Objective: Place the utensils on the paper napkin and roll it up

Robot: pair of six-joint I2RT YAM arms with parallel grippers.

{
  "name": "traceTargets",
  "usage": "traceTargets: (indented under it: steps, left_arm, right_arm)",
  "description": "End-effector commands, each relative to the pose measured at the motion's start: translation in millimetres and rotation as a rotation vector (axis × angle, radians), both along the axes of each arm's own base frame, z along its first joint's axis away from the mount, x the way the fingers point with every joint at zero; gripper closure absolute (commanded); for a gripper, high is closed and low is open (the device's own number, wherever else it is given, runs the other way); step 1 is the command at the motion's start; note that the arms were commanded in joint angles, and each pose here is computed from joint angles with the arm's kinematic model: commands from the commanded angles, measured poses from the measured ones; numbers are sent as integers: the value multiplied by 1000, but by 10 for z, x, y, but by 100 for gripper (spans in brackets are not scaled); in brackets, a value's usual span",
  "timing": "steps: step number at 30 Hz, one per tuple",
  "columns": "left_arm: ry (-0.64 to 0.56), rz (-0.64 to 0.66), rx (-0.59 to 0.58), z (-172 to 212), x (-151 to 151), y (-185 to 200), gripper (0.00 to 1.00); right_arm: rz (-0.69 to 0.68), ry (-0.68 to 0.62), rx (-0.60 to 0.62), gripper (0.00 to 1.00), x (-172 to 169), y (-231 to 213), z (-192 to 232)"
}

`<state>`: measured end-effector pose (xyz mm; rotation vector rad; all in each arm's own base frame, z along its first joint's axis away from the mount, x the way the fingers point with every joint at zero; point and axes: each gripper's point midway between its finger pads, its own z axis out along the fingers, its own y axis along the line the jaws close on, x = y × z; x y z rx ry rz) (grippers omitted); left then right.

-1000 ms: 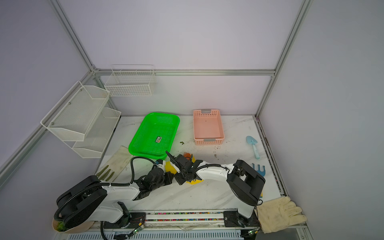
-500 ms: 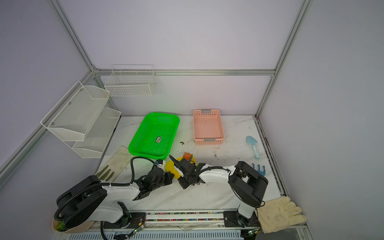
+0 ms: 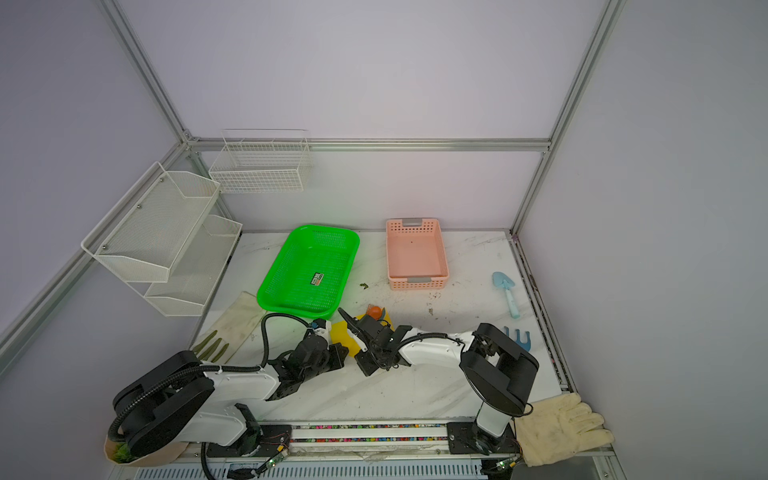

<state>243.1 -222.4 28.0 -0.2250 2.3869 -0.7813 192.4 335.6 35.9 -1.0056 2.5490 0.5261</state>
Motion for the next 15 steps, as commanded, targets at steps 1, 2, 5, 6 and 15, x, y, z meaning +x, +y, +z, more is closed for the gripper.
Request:
traceTargets:
  steps: [1, 2, 5, 6, 15]
  left_arm:
    - [-27, -5, 11, 114, 109, -52, 100]
    - [-26, -5, 12, 110, 106, -50, 100]
    - [-27, -6, 16, 113, 109, -51, 100]
    - [-27, -5, 16, 111, 110, -49, 100]
    - [-28, -8, 18, 124, 122, -61, 100]
  right_arm:
    - [-4, 4, -40, 100, -21, -65, -160]
    - [-5, 4, -42, 100, -21, -68, -169]
    - [-4, 7, -43, 100, -25, -66, -174]
    - [-4, 6, -40, 100, -21, -57, -158]
    - [-10, -24, 40, 100, 27, 49, 191]
